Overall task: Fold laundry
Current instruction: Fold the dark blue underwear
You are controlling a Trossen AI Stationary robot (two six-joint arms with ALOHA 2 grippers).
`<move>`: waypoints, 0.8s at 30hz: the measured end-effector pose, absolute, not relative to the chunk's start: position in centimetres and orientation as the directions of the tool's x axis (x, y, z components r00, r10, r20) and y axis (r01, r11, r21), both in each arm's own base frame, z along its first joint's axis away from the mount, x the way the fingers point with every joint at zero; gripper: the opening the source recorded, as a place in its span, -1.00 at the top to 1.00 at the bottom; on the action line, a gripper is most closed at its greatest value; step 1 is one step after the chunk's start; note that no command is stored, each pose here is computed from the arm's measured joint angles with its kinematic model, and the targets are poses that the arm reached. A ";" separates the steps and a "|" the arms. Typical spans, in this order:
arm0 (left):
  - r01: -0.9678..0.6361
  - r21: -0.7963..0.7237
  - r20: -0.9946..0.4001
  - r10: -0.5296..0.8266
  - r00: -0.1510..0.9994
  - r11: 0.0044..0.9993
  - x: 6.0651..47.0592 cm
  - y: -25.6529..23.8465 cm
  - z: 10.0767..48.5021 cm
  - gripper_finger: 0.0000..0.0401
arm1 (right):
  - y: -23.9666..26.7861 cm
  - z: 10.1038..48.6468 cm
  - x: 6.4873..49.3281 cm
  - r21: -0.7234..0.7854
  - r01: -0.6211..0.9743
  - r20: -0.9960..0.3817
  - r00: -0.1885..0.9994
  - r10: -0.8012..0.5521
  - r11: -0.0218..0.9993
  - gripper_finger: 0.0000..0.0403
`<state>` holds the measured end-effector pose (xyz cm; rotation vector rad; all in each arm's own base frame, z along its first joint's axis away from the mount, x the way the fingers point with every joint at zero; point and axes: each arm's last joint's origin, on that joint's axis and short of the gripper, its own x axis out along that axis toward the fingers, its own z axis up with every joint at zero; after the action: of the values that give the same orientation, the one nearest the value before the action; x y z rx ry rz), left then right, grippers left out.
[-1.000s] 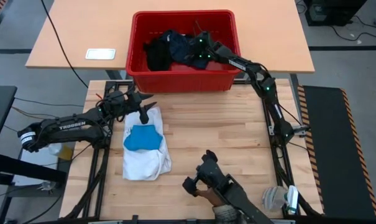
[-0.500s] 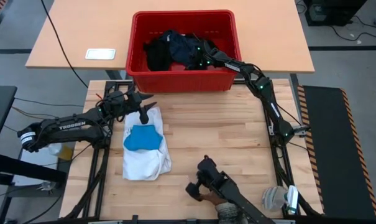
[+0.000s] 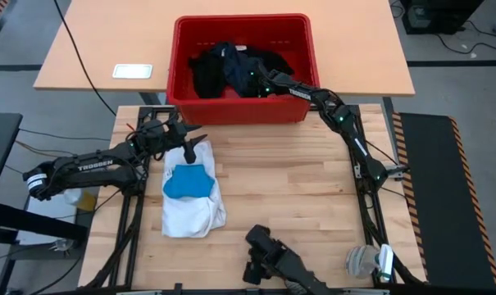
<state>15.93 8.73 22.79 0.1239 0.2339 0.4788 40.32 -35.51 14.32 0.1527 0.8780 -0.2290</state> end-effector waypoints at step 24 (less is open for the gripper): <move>-0.438 0.185 -0.197 0.470 0.861 0.880 15.9 8.7 22.8 0.10 | -38.0 25.7 40.0 -0.221 0.550 -0.530 0.625 -0.573 0.805 0.99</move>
<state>15.92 8.73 22.76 0.1360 0.2405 0.4775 40.01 -37.98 25.72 -0.0388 0.6221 -0.6442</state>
